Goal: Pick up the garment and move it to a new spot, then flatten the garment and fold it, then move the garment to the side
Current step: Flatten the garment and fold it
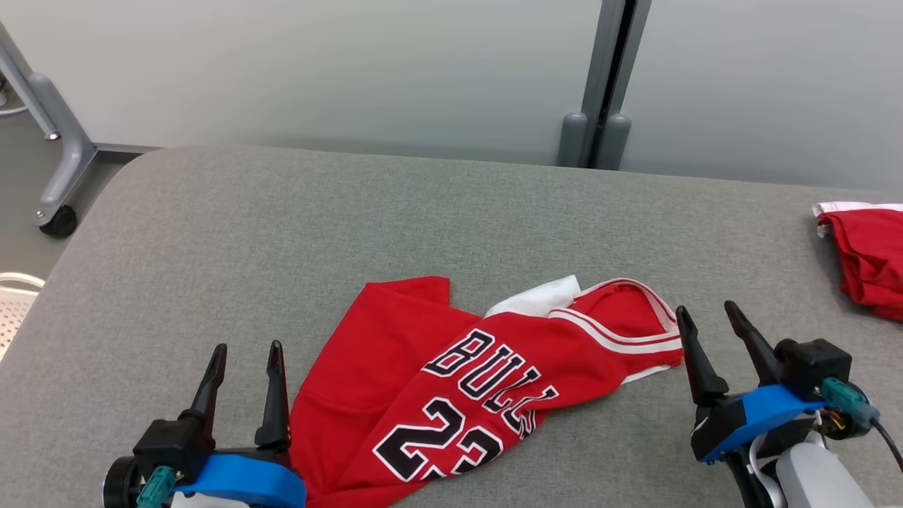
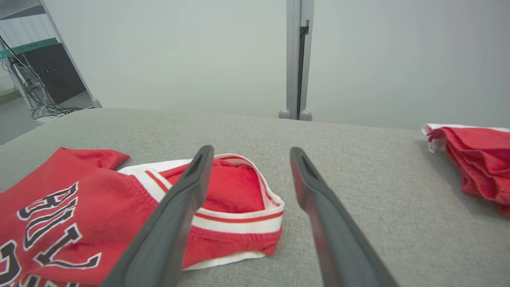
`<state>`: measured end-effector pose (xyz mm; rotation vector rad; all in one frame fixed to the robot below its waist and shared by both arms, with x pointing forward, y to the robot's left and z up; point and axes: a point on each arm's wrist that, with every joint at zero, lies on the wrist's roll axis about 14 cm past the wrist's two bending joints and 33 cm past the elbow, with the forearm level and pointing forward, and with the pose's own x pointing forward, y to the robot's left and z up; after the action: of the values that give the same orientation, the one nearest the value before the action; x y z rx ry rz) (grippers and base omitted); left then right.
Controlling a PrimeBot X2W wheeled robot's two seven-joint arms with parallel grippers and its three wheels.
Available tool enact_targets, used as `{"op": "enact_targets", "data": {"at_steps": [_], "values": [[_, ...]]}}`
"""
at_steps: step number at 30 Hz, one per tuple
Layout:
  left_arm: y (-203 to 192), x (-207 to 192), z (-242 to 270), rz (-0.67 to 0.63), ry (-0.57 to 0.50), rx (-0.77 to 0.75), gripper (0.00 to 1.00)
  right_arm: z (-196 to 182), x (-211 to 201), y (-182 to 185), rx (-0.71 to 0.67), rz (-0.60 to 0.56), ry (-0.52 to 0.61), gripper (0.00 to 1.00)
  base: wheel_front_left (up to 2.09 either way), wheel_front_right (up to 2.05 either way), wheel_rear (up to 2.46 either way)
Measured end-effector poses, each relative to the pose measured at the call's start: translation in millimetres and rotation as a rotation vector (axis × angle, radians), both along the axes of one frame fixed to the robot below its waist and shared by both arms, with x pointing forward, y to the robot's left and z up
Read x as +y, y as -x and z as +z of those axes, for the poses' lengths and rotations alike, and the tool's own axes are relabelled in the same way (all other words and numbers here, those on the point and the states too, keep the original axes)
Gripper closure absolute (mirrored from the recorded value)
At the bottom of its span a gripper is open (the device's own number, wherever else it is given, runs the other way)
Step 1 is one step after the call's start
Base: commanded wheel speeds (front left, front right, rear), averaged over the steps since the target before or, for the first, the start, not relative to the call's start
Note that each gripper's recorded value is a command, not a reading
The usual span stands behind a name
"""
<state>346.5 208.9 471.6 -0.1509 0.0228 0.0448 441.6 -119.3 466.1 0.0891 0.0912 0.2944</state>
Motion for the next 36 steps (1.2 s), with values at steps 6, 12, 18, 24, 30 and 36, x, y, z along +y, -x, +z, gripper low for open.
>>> {"op": "enact_targets", "data": {"at_steps": [6, 12, 18, 24, 30, 36], "values": [[0.9, -3.3, 2.0, -0.014, -0.012, -0.007, 0.0, 23.7, -5.5, 17.2, -0.084, -0.036, -0.039, 0.0, 0.0, 0.0, 0.0], [0.4, -11.4, 5.0, -0.041, -0.017, -0.018, 0.0, 38.9, -12.6, 43.2, -0.142, -0.075, -0.064, 0.0, 0.0, 0.0, 0.0], [-0.2, -13.8, 5.9, -0.056, -0.028, -0.02, 0.0, 44.2, -24.9, 66.1, -0.166, -0.127, -0.072, 0.0, 0.0, 0.0, 0.0], [0.1, -14.9, 0.4, -0.068, -0.053, -0.001, 0.0, 38.0, -28.3, 77.3, -0.149, -0.144, -0.067, 0.0, 0.0, 0.0, 0.0], [-1.2, -13.1, -9.2, -0.078, -0.088, 0.033, 0.0, 36.0, -28.8, 77.6, -0.143, -0.148, -0.067, 0.0, 0.0, 0.0, 0.0], [-17.8, -14.7, -30.8, -0.107, -0.116, 0.108, 0.0, 26.2, -26.3, 70.3, -0.114, -0.144, -0.062, 0.0, 0.0, 0.0, 0.0]]}}
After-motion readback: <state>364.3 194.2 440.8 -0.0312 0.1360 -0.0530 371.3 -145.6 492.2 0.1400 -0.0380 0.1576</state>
